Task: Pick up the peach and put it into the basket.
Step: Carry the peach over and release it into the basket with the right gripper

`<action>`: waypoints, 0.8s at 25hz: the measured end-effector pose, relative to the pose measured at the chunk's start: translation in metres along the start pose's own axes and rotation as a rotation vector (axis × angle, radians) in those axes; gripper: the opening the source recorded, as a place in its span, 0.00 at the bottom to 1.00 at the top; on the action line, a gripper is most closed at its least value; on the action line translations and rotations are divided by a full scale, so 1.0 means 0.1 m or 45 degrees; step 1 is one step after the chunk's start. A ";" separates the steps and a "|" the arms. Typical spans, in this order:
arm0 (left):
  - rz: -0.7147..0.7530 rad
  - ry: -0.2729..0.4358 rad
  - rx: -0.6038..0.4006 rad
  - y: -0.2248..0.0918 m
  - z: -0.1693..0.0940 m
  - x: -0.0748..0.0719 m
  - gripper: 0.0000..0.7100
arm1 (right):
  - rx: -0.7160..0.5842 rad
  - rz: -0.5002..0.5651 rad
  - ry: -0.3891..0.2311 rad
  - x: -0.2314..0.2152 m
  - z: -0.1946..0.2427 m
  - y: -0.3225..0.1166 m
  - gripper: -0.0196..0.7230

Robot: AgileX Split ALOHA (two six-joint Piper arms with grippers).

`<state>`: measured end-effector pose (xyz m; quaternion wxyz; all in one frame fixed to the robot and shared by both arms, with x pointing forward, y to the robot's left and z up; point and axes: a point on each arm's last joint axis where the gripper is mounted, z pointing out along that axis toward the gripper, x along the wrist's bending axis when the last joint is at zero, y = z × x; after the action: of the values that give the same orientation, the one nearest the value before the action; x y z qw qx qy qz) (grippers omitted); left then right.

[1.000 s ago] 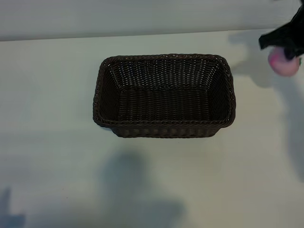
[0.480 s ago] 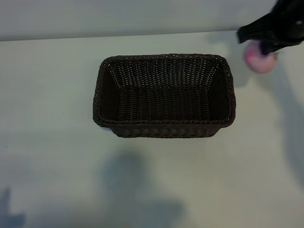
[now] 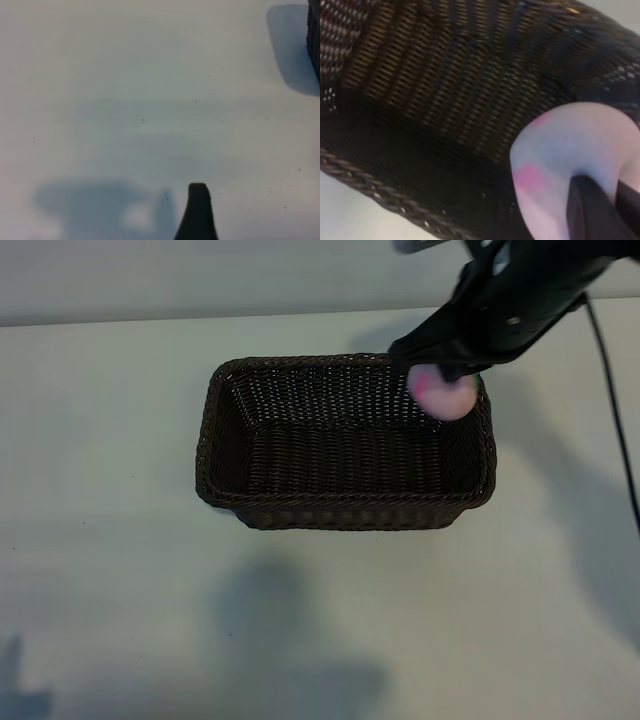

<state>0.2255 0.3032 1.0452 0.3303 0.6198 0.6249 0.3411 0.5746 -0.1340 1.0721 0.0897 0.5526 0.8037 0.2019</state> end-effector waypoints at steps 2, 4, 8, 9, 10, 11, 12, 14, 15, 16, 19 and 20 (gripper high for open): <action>0.000 0.000 0.000 0.00 0.00 0.00 0.84 | 0.026 -0.020 0.007 0.07 0.14 0.03 0.08; 0.000 0.000 0.000 0.00 0.00 0.00 0.84 | 0.054 -0.040 0.014 0.14 0.27 0.05 0.08; 0.000 0.000 0.000 0.00 0.00 0.00 0.84 | 0.106 -0.063 0.019 0.22 0.56 0.06 0.08; 0.000 0.000 0.000 0.00 0.00 0.00 0.84 | 0.115 -0.066 0.019 0.23 0.65 0.06 0.08; 0.000 0.000 0.000 0.00 0.00 0.00 0.84 | 0.118 -0.067 0.019 0.24 0.72 0.06 0.08; 0.000 0.000 0.000 0.00 0.00 0.00 0.84 | 0.132 -0.065 0.018 0.24 0.80 0.05 0.08; 0.000 0.000 0.000 0.00 0.00 0.00 0.84 | 0.140 -0.064 0.017 0.23 0.88 0.05 0.08; 0.000 0.000 0.000 0.00 0.00 0.00 0.84 | 0.155 -0.064 0.013 0.23 1.02 0.03 0.08; 0.000 0.000 0.000 0.00 0.00 0.00 0.84 | 0.165 -0.068 0.011 0.22 1.09 0.02 0.08; 0.000 0.000 0.000 0.00 0.00 0.00 0.84 | 0.175 -0.074 0.010 0.22 1.15 0.01 0.08; 0.000 0.000 0.000 0.00 0.00 0.00 0.84 | 0.190 -0.083 0.009 0.22 1.26 -0.01 0.08; 0.000 0.000 0.000 0.00 0.00 0.00 0.84 | 0.191 -0.084 0.009 0.22 1.28 -0.01 0.08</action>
<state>0.2255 0.3032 1.0452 0.3303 0.6198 0.6249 0.3411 0.6129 -0.0855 0.9578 0.0518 0.5301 0.8346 0.1402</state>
